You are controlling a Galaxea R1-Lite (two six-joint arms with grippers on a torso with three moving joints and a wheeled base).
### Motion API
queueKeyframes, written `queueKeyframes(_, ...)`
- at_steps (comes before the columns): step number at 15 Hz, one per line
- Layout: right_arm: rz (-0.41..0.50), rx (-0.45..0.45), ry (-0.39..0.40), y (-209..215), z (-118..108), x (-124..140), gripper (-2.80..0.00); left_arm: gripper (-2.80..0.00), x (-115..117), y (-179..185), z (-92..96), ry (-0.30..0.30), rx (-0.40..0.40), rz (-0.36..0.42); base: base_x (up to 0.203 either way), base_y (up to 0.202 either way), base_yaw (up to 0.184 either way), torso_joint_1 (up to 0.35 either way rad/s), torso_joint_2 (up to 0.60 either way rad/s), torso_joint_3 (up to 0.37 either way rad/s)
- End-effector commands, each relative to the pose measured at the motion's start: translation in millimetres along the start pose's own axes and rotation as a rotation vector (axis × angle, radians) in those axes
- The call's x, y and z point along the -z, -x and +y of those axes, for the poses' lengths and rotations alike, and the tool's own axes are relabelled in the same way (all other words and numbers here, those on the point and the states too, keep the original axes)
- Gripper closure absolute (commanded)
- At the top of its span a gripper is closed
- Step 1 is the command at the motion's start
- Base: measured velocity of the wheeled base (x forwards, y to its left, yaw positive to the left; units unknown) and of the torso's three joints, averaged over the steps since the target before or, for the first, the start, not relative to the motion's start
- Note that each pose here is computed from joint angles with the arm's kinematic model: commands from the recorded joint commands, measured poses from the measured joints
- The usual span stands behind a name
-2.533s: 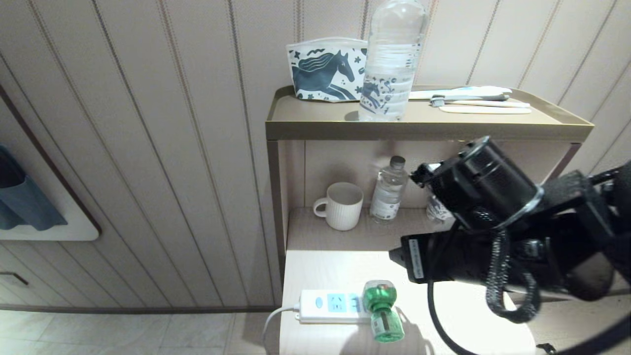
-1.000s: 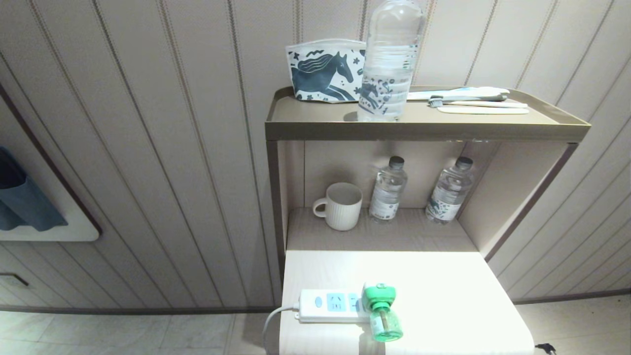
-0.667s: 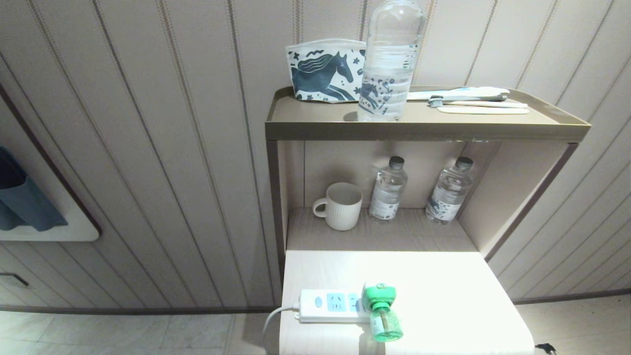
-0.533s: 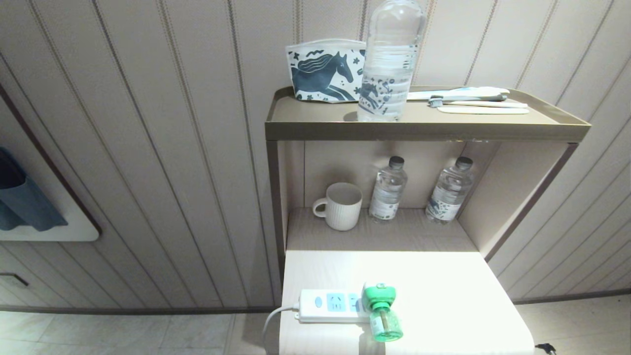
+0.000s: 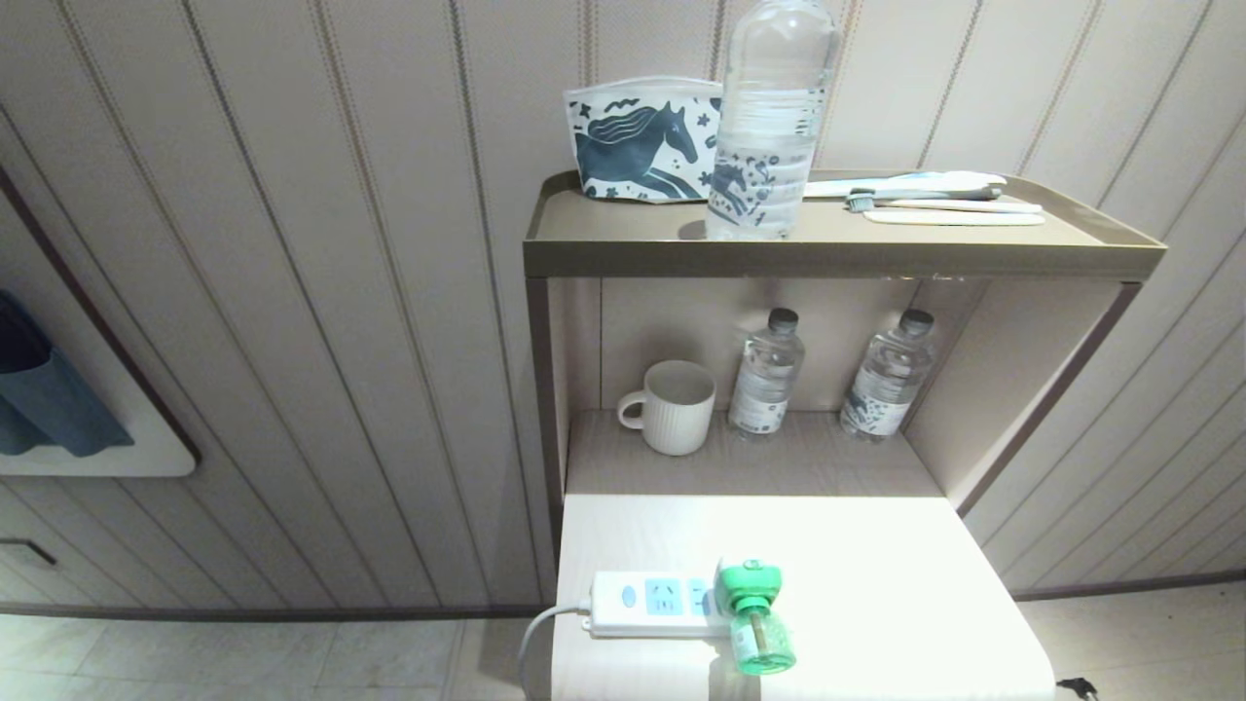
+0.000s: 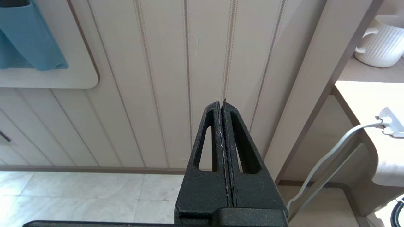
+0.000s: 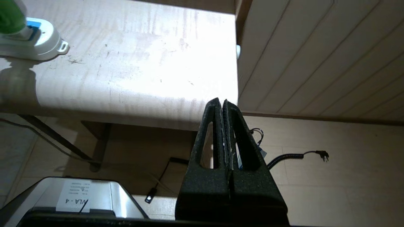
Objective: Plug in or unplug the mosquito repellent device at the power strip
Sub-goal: Hold the socket with your left hand and unplug it with your right hand
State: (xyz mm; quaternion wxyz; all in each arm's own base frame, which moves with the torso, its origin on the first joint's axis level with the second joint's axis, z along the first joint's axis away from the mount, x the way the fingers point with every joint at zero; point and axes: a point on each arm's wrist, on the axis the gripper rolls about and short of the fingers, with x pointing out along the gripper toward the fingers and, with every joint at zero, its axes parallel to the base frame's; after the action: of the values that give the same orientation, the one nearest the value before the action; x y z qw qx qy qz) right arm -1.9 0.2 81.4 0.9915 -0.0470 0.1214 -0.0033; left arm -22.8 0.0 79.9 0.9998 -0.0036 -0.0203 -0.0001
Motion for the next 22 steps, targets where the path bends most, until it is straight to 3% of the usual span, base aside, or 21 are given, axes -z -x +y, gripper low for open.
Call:
queueKeyframes(1, -0.02, -0.064, 0.019, 1, 0, 2, 0.0, 0.0, 0, 0, 0.0, 0.0, -0.001, -0.001, 0.0, 0.0, 0.0, 0.0, 0.0, 0.0)
queueKeyframes(5, -0.225, -0.008, 0.007, 17, 0, 9, 0.0, 0.0, 0, 0, 0.0, 0.0, 0.0, -0.001, 0.0, 0.0, 0.0, 0.0, 0.0, 0.0)
queueKeyframes(10, -0.222, 0.022, -0.112, 18, 0, 11, 0.0, 0.0, -1, 0, 0.0, 0.0, -0.003, -0.01, 0.0, 0.0, 0.0, 0.0, 0.0, 0.0)
queueKeyframes(22, -0.222, 0.022, -0.116, 18, 0, 11, 0.0, 0.0, -1, 0, 0.0, 0.0, -0.002, -0.011, 0.0, 0.0, 0.0, 0.0, 0.0, 0.0)
